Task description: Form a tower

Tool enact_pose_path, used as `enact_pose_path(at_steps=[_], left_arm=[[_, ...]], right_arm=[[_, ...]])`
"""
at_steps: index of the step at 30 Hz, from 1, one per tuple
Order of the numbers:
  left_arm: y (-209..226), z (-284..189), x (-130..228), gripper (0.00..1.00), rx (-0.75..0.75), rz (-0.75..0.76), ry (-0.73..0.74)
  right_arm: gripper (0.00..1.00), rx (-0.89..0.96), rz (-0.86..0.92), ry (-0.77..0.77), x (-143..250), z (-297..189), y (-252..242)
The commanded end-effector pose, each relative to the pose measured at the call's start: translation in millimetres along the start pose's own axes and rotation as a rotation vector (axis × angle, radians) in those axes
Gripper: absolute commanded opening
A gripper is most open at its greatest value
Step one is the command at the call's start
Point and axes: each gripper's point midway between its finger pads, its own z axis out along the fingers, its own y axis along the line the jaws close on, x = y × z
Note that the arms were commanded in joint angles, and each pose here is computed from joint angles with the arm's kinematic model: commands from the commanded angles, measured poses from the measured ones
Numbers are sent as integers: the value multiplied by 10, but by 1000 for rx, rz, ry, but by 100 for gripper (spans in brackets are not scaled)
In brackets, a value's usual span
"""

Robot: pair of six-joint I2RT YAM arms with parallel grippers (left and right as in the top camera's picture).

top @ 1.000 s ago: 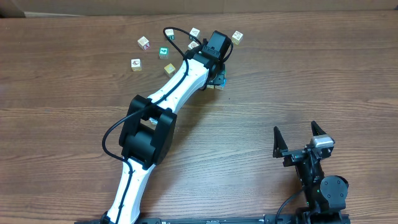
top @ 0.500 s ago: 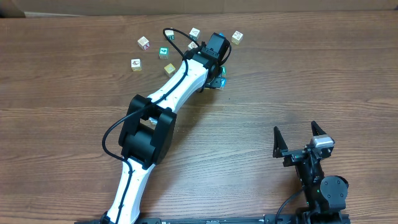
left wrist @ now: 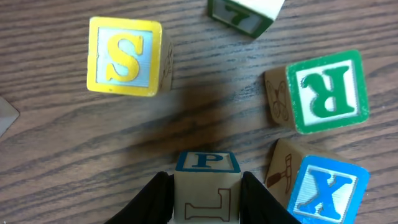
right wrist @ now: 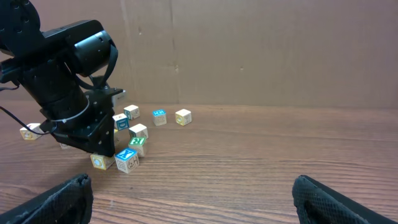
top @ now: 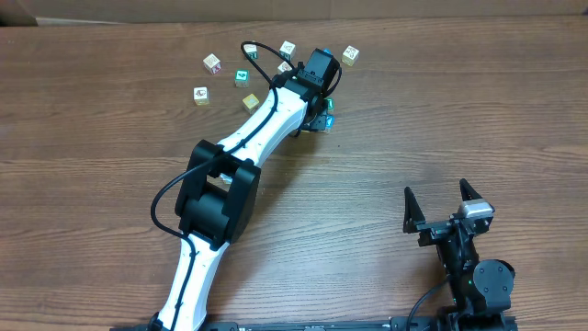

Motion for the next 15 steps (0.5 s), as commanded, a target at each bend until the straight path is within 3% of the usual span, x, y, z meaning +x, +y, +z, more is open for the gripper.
enact_pose_path(at_steps=[1, 4, 7, 15], left_arm=[[45, 22, 17, 32, -10, 16, 8], [46, 22, 19, 34, -11, 16, 9], [46, 22, 20, 27, -11, 16, 9], [19, -123, -21, 22, 12, 14, 3]], right_arm=[[100, 3, -2, 1, 28, 3, -3], [100, 3, -2, 1, 30, 3, -3], [100, 3, -2, 1, 30, 3, -3], [100, 3, -2, 1, 30, 3, -3]])
